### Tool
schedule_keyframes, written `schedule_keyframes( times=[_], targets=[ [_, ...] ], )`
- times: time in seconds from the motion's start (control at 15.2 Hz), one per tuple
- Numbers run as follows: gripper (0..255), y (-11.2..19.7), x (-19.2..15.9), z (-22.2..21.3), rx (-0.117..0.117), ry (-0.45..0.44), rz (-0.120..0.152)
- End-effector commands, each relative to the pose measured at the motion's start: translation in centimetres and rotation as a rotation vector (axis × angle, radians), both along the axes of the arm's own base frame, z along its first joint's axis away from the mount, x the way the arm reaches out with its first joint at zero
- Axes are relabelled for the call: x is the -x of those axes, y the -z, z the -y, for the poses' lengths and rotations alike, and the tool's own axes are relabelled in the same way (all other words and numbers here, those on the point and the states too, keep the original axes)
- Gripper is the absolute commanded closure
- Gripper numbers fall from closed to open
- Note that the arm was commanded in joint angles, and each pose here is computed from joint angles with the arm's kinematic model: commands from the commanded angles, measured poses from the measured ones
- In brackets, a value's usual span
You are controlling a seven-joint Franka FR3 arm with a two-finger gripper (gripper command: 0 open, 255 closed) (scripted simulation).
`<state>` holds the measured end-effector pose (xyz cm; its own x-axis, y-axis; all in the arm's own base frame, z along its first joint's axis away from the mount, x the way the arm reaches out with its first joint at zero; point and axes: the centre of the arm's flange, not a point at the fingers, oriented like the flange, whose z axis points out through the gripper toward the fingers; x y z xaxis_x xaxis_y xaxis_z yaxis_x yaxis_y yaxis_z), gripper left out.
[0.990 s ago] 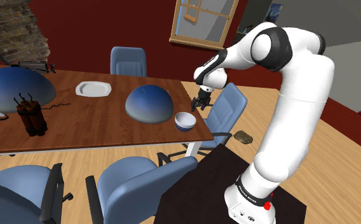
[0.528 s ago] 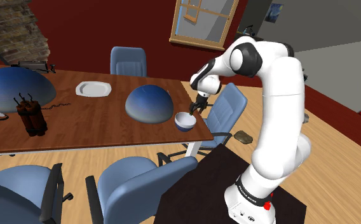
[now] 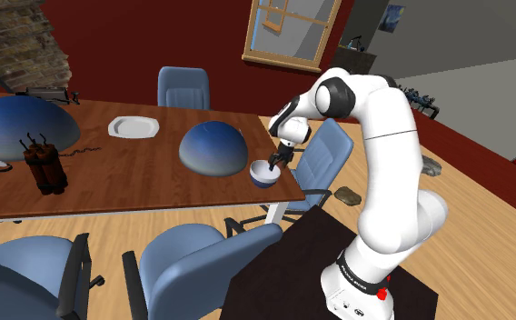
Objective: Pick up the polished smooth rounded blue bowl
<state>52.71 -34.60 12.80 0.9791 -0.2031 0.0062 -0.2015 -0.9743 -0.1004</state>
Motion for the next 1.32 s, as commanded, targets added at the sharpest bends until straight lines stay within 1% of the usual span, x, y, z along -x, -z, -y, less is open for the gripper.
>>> schedule_keyframes(
  times=[0.0,0.07,0.2,0.26,0.86,1.25],
  targets=[
    [0,1.0,-0.1,0.0,0.0,0.0,0.0],
    [0,1.8,-0.1,0.0,0.0,0.0,0.0],
    [0,1.8,-0.1,0.0,0.0,0.0,0.0],
    [255,1.8,-0.1,0.0,0.0,0.0,0.0],
    [255,1.8,-0.1,0.0,0.0,0.0,0.0],
    [255,-1.4,-0.1,0.0,0.0,0.0,0.0]
  ],
)
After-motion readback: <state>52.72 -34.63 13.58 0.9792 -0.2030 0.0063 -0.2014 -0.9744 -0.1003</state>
